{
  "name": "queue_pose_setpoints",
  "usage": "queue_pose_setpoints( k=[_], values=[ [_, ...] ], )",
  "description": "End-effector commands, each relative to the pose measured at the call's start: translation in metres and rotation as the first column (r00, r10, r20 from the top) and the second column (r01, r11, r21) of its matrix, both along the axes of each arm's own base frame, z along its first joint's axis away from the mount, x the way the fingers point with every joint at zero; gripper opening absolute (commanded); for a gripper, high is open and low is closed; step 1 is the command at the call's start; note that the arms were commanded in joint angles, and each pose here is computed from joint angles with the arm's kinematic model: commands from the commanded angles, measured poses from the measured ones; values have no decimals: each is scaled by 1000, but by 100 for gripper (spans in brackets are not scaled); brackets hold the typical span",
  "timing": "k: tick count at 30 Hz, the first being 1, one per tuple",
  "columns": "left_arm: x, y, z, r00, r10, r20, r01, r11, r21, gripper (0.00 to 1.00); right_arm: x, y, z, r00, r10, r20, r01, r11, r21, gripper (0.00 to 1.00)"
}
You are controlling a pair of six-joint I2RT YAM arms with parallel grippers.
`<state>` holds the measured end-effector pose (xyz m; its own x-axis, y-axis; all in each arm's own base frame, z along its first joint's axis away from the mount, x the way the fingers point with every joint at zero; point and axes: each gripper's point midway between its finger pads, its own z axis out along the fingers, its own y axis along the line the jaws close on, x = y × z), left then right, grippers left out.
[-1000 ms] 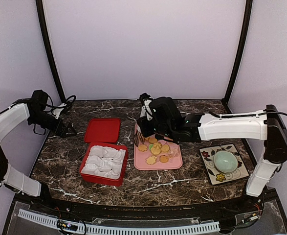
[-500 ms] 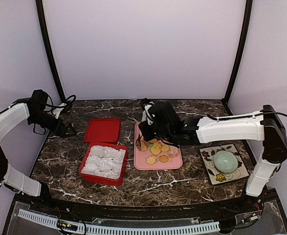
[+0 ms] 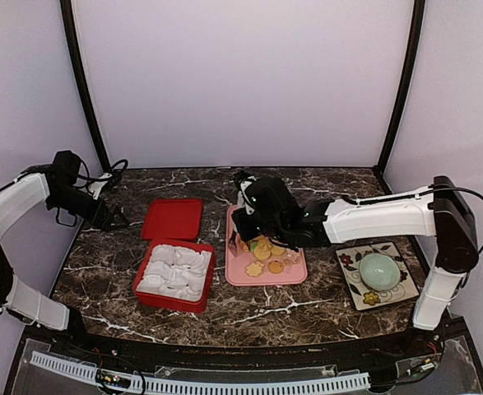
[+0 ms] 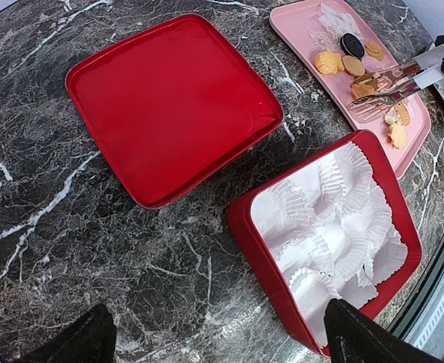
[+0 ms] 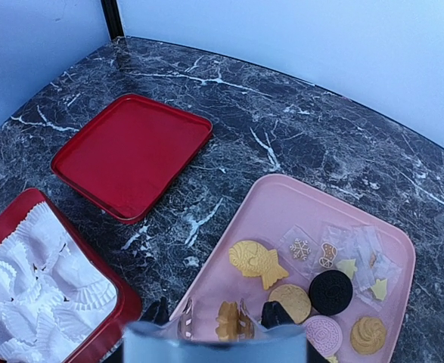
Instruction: Pack the cookies
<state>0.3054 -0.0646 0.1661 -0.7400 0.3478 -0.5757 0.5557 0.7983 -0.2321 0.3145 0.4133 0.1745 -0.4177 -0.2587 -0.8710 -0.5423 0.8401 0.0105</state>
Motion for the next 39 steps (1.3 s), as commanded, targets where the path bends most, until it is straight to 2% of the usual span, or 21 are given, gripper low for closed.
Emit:
queue_pose_setpoints(
  k=[1,3,8,13,20,28,33,39],
  values=[
    [-5,-3,16,999,-20,34,21,1000,-13,99,6,10,12,999,-9,41,8,1000,30,40],
    [-5,-3,16,999,-19,35,19,1000,-11,99,7,10,10,999,-13,40,12,1000,23,37],
    [-5,-2,17,999,-20,37,20,1000,-6,99,6,6,18,998,-27,51,25,999,36,19],
    [-6,-2,16,999,-17,34,18,1000,-8,99,3,7,31,997,-21,68,19,999,39,7],
    [-4,1,14,999,-3,37,3,1000,11,99,-20,32,82,989,42,140,-50,997,59,6],
    [2,14,-8,998,54,-8,-54,996,67,99,-67,76,142,963,158,219,-189,973,133,5],
    [3,25,-35,996,86,-34,-82,989,121,99,-86,113,148,947,233,222,-274,946,174,5],
    [-1,26,-75,995,80,-59,-72,989,132,99,-86,159,119,939,276,206,-311,936,163,4]
  ],
)
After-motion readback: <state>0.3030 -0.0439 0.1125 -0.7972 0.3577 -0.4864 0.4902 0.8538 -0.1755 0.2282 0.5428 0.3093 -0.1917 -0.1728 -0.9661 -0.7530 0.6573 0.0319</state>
